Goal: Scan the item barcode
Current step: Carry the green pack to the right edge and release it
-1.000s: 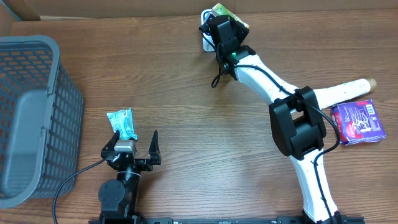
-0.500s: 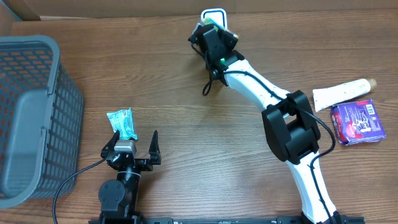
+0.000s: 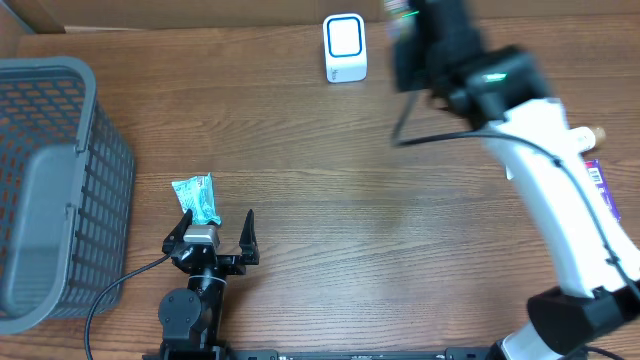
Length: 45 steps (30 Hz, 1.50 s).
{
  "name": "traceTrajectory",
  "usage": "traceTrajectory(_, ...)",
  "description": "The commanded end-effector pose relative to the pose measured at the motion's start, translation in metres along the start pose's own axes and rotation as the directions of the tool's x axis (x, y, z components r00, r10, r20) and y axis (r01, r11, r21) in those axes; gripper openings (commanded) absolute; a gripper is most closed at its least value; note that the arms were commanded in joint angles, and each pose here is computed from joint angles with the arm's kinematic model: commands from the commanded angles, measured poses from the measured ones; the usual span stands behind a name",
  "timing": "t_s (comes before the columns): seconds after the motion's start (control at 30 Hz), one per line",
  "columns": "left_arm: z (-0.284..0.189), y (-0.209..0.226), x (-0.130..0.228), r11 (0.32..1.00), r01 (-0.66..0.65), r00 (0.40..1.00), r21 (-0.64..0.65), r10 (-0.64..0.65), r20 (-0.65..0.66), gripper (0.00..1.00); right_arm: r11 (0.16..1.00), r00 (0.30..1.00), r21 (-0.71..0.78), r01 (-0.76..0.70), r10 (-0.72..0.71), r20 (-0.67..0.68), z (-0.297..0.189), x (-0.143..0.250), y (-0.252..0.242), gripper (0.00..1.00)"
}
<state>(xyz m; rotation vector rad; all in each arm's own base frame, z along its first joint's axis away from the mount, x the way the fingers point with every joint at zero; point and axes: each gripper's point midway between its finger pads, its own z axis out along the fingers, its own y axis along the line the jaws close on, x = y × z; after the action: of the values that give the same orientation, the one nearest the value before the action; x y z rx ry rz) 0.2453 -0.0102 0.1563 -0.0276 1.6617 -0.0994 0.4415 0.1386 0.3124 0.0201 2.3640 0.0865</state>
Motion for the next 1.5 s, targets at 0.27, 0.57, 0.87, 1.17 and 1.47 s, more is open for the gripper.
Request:
traceTrajectory(0.27,0.0,0.003,0.0,1.0,0.018,1.0,-0.013,-0.018,0.007,1.0,0.709,0.75,0.338,-0.619,0.661,-0.013,0.087,0.049,-0.176,0.04)
traceTrajectory(0.57,0.0,0.003,0.0,1.0,0.018,1.0,-0.013,-0.018,0.007,1.0,0.62,0.675,0.413,-0.667,0.738,-0.018,0.149,0.101,-0.236,0.04)
traceTrajectory(0.87,0.0,0.003,0.0,1.0,0.018,1.0,-0.013,-0.018,0.007,0.99,0.576,0.627,0.495,-0.651,0.775,-0.078,0.163,0.138,-0.259,0.38)
traceTrajectory(1.17,0.0,0.003,0.0,1.0,0.018,1.0,-0.013,-0.018,0.007,1.0,0.687,0.635,0.438,-0.579,0.718,-0.286,0.135,0.139,-0.227,0.39)
traceTrajectory(1.47,0.0,0.003,0.0,1.0,0.018,1.0,-0.013,-0.018,0.007,1.0,0.904,0.803,-0.091,-0.418,0.321,-0.503,0.089,0.095,-0.078,0.62)
